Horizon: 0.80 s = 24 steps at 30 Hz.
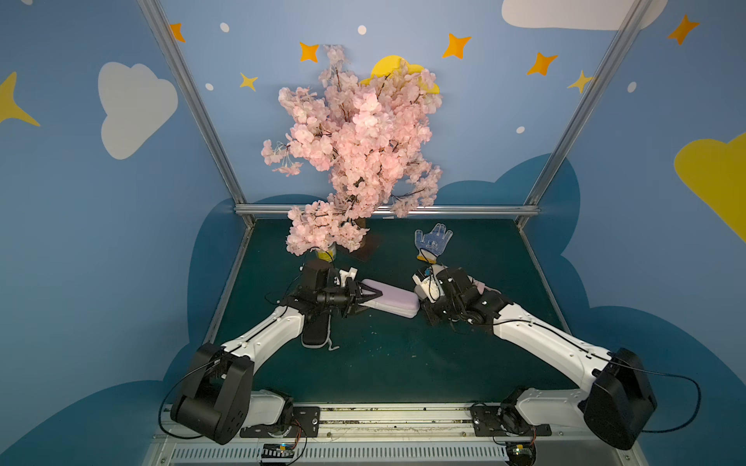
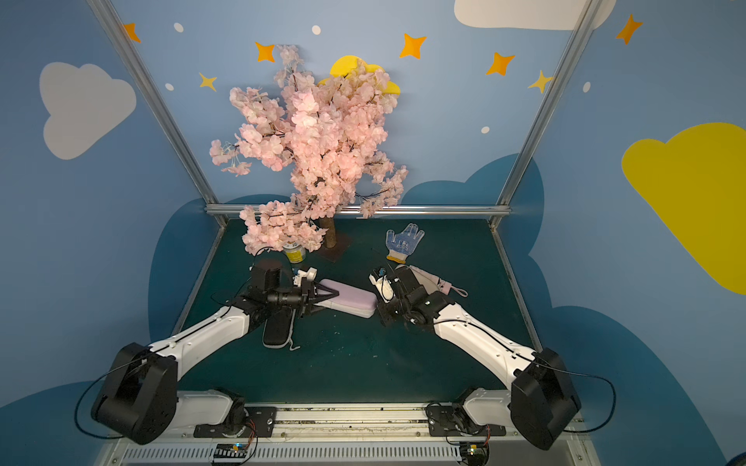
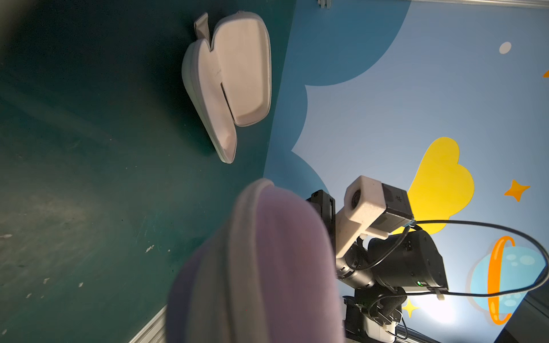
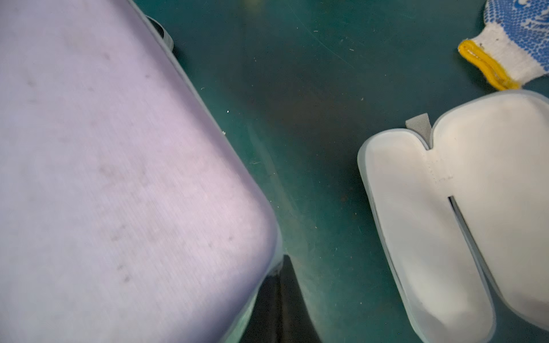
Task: Put umbrellas into zippered umbrella sleeves
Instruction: Zip the zipper on the umbrella sleeve.
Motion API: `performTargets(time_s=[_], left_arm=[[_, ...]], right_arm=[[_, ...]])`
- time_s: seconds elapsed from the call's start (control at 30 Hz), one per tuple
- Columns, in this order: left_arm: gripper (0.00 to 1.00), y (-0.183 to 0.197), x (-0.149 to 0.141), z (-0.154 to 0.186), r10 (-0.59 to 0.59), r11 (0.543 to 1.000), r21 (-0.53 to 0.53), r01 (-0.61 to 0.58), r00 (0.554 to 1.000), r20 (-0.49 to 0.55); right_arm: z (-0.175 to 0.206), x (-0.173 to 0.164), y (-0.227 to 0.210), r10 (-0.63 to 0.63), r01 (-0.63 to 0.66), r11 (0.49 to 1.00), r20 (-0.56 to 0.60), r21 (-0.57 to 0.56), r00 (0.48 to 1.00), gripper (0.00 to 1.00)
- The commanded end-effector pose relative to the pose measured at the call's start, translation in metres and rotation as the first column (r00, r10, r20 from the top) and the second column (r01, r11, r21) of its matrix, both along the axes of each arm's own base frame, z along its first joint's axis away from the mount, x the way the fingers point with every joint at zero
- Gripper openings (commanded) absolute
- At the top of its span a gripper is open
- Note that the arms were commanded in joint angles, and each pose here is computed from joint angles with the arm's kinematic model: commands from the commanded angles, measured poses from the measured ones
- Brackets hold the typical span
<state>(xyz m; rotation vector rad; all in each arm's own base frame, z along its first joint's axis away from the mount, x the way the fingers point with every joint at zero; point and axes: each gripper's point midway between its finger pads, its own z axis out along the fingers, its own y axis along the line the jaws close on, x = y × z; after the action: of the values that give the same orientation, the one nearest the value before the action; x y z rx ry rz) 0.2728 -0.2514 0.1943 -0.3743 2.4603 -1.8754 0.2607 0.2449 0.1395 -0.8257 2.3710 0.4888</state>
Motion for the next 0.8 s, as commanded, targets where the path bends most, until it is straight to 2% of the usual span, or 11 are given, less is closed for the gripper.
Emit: performTargets(time_s=[0.0, 0.13, 0.17, 0.2, 0.27, 0.3, 0.4, 0.5, 0.63, 0.7, 0.77], left_arm=[[0.03, -0.008, -0.044, 0.077, -0.281, 0.935, -0.137, 0.328, 0.918, 0.278], [0.03, -0.008, -0.051, 0.077, -0.313, 0.921, -0.136, 0.364, 0.902, 0.298], [0.03, -0.008, -0.051, 0.075, -0.314, 0.921, -0.134, 0.365, 0.902, 0.295], [0.03, -0.007, -0.048, 0.073, -0.308, 0.925, -0.129, 0.356, 0.906, 0.291], [0.03, -0.001, -0.04, 0.067, -0.287, 0.935, -0.124, 0.331, 0.915, 0.283], [0.03, 0.002, -0.036, 0.065, -0.271, 0.941, -0.124, 0.316, 0.919, 0.285], [0.03, 0.01, -0.026, 0.06, -0.242, 0.951, -0.113, 0.287, 0.922, 0.302], [0.03, 0.008, -0.026, 0.059, -0.264, 0.945, -0.099, 0.313, 0.903, 0.337], [0.03, 0.004, -0.035, 0.055, -0.316, 0.933, -0.045, 0.357, 0.873, 0.371], [0.03, -0.001, -0.041, 0.055, -0.347, 0.921, -0.035, 0.388, 0.857, 0.38], [0.03, -0.009, -0.05, 0.056, -0.385, 0.902, -0.026, 0.43, 0.833, 0.397]], right_arm=[[-0.036, 0.005, -0.04, -0.05, 0.034, 0.982, -0.084, -0.188, 0.995, 0.0], [-0.013, 0.007, -0.021, 0.007, -0.011, 0.996, -0.042, -0.09, 0.999, 0.0], [-0.007, 0.006, -0.018, 0.012, -0.015, 0.998, -0.039, -0.06, 0.999, 0.05], [-0.003, 0.0, -0.015, 0.019, -0.021, 0.999, -0.06, -0.029, 0.998, 0.19], [0.005, -0.016, -0.01, 0.042, -0.037, 0.999, -0.139, 0.038, 0.989, 0.36], [0.006, -0.023, -0.011, 0.033, -0.022, 0.998, -0.193, 0.059, 0.981, 0.42], [0.009, -0.044, -0.02, 0.002, 0.042, 0.993, -0.374, 0.108, 0.927, 0.49], [0.022, -0.052, -0.028, -0.013, 0.114, 0.977, -0.481, 0.181, 0.877, 0.51], [0.064, -0.044, -0.033, -0.007, 0.211, 0.912, -0.5, 0.352, 0.866, 0.58], [0.083, -0.038, -0.03, 0.008, 0.253, 0.856, -0.5, 0.451, 0.866, 0.68], [0.097, -0.035, -0.019, 0.084, 0.204, 0.8, -0.441, 0.565, 0.893, 0.78]])
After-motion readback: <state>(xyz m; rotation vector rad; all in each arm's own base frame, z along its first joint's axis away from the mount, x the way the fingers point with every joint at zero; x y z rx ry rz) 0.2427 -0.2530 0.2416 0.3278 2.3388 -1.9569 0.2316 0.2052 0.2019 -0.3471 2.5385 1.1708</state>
